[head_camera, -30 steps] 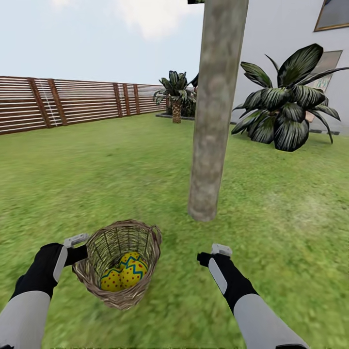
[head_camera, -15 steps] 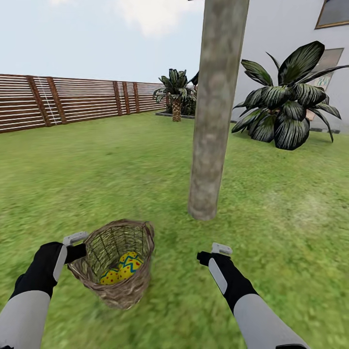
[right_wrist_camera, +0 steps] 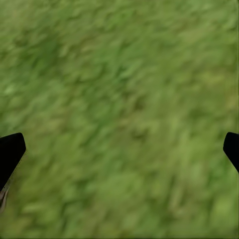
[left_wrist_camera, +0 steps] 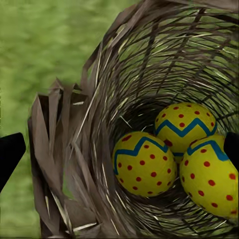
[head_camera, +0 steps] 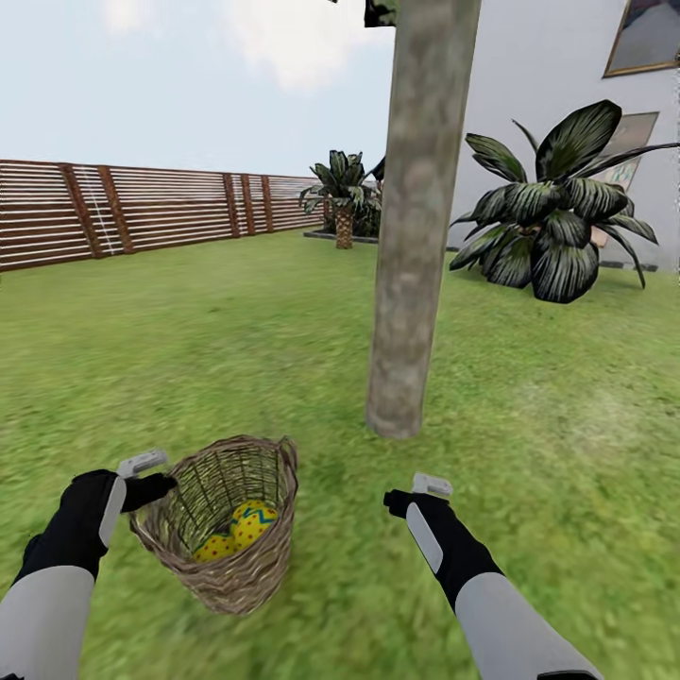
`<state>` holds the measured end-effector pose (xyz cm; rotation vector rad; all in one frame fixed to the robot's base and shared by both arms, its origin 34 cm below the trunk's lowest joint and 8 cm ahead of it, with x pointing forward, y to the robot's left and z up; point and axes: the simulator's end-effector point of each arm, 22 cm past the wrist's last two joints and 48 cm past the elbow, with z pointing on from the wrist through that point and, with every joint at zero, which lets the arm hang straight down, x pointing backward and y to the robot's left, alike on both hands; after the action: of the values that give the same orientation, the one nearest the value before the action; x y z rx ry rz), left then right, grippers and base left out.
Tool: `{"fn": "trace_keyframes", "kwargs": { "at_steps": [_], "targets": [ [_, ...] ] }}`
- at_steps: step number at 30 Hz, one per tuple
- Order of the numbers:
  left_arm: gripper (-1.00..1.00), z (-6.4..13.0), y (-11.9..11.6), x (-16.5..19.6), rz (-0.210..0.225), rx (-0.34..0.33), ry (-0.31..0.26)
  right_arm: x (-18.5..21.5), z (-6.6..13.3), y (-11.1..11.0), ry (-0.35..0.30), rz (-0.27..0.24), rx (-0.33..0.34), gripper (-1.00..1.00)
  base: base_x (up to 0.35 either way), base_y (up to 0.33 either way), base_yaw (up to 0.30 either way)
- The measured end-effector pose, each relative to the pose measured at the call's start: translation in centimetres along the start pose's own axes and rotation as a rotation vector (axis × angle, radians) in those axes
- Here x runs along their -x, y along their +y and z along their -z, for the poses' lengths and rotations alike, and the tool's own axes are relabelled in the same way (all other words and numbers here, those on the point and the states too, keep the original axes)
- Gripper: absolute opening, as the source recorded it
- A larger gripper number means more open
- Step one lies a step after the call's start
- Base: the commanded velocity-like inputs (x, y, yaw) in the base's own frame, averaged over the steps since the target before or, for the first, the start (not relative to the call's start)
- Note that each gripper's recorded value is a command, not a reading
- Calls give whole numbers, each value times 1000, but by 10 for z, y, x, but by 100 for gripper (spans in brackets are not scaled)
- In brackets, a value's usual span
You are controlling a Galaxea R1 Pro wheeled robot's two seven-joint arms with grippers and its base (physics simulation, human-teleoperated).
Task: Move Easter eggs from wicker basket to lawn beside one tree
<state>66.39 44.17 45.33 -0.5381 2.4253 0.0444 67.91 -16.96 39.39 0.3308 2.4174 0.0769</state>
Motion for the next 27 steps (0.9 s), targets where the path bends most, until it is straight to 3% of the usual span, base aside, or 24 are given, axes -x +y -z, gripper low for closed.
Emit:
{"fn": "trace_keyframes", "kwargs": {
  "at_steps": [5, 12, 16, 27],
  "targets": [
    [100, 27, 7, 27, 24, -57, -19, 10, 8, 2, -20, -1, 5, 100, 0, 0, 0],
    [100, 53, 29, 53, 137, -167, -61, 23, 20, 5, -43, -1, 11, 100, 0, 0, 0],
    [100, 69, 38, 73, 174, -233, -87, 31, 25, 7, -44, -1, 11, 100, -25, 0, 0],
    [100, 91, 50, 100, 234, -257, -113, 52, 40, 13, -45, 0, 13, 100, -206, 67, 0]
  ]
}}
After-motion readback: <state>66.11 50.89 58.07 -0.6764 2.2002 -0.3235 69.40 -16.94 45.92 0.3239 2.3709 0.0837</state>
